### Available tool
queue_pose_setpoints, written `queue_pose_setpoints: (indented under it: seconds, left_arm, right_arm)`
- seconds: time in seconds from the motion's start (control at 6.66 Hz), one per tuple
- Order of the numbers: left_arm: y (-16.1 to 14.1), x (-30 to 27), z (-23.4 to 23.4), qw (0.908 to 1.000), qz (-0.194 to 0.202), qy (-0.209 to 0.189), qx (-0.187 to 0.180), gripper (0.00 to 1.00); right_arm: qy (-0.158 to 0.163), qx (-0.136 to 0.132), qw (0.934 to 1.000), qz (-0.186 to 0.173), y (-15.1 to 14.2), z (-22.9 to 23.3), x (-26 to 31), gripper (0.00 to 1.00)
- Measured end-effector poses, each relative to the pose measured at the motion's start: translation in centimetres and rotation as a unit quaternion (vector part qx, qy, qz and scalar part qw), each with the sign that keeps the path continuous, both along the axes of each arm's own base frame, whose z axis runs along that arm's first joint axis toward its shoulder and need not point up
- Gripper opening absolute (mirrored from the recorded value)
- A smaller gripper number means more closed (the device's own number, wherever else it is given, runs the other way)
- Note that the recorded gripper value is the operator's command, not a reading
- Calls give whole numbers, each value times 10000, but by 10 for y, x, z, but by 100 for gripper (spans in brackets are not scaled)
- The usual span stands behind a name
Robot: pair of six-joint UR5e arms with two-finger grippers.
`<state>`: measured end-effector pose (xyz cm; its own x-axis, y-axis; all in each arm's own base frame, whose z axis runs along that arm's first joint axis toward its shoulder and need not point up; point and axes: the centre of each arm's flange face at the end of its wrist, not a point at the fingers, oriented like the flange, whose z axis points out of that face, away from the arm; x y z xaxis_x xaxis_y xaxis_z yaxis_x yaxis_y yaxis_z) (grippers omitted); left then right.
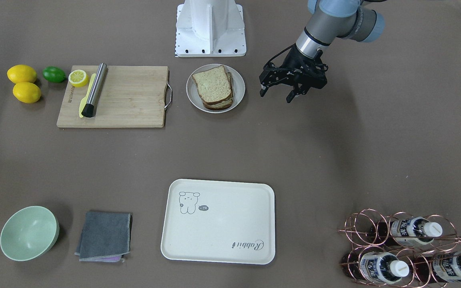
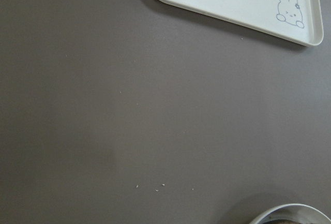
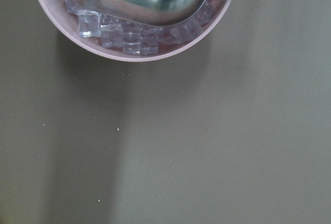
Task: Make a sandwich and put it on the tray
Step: 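Move the left gripper to the white plate's rim and grasp it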
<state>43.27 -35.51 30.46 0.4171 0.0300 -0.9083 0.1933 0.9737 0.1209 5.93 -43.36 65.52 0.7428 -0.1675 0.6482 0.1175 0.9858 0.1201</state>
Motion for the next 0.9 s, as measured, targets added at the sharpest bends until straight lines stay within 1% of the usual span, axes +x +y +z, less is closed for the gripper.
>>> queue_pose_setpoints:
  seconds: [0.15, 0.3, 0.45, 0.6, 0.75, 0.9]
  left_arm:
    - [13, 13, 9, 9999, 51, -130, -14, 98]
    - [35, 34, 13, 9999, 83, -145, -15, 98]
    - [63, 54, 10, 9999, 111, -29, -81, 97]
    - [90, 70, 7, 9998, 105, 79, -121, 91]
    - [108, 82, 8, 9999, 79, 99, -105, 80]
    - [116, 87, 7, 9999, 61, 109, -86, 74]
  right_arm:
    - [-11, -26, 10000, 13, 1, 1, 1, 100]
    - [-24, -24, 10000, 15, 0, 1, 2, 100]
    - [-38, -8, 10000, 16, -1, 0, 1, 100]
    - [-48, 4, 10000, 16, -1, -1, 1, 100]
    - [-57, 11, 10000, 16, -2, -1, 1, 100]
    - [-60, 14, 10000, 19, -2, -2, 2, 100]
